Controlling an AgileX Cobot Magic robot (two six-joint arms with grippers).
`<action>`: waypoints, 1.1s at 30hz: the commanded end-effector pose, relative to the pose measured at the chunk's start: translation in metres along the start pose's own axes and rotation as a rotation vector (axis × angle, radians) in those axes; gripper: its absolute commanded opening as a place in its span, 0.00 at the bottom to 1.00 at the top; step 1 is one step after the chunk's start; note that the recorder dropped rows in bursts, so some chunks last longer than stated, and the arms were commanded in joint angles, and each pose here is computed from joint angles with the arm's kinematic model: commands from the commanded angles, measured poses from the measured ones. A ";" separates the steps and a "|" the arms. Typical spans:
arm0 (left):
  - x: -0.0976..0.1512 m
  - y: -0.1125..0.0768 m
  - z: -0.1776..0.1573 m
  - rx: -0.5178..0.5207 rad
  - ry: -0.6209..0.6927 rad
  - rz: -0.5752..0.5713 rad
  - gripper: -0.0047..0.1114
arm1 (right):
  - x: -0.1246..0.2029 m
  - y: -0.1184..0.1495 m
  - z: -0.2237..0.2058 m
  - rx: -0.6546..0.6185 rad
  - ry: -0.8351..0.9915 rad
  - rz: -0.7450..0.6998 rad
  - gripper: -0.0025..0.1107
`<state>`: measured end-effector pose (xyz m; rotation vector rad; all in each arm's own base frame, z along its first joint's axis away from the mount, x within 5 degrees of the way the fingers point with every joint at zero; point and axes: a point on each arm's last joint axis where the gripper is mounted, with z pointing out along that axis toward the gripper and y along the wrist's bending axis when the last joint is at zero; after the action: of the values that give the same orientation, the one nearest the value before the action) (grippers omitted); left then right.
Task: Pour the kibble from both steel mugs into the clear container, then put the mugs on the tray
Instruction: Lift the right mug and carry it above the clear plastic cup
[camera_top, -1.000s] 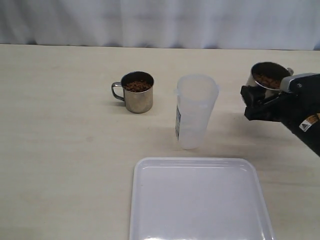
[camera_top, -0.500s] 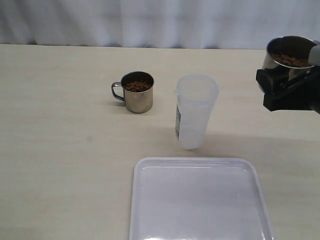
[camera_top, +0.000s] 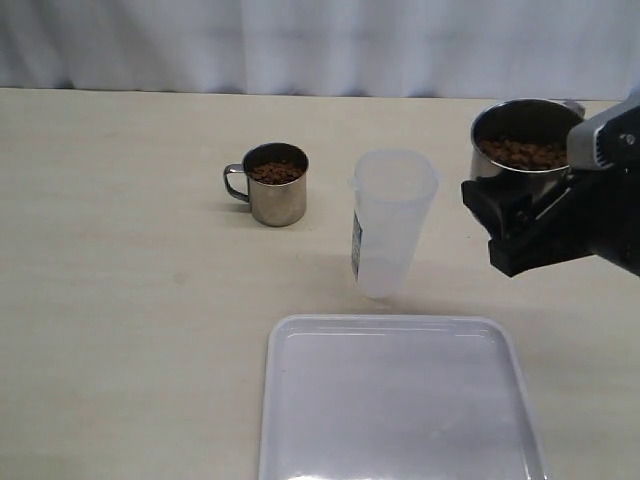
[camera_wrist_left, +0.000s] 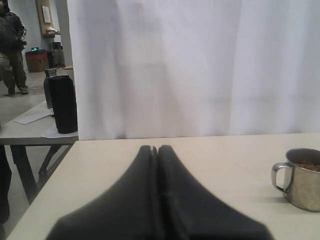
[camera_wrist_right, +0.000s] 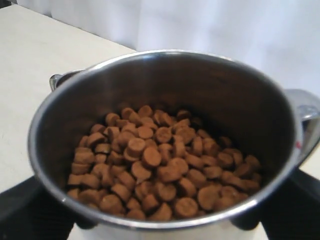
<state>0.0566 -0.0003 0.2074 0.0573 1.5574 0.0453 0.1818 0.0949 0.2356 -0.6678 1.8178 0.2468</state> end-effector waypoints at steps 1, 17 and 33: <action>0.000 0.000 0.000 -0.005 -0.014 -0.003 0.04 | -0.003 0.004 -0.002 -0.084 -0.003 -0.065 0.06; 0.000 0.000 0.000 -0.005 -0.014 -0.003 0.04 | -0.024 -0.015 0.000 0.177 0.110 -0.034 0.06; 0.000 0.000 0.000 -0.005 -0.014 -0.003 0.04 | -0.045 -0.015 0.041 0.104 0.144 -0.208 0.06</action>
<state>0.0566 -0.0003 0.2074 0.0573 1.5574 0.0453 0.2262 0.1136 0.2641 -0.7695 1.8834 0.0038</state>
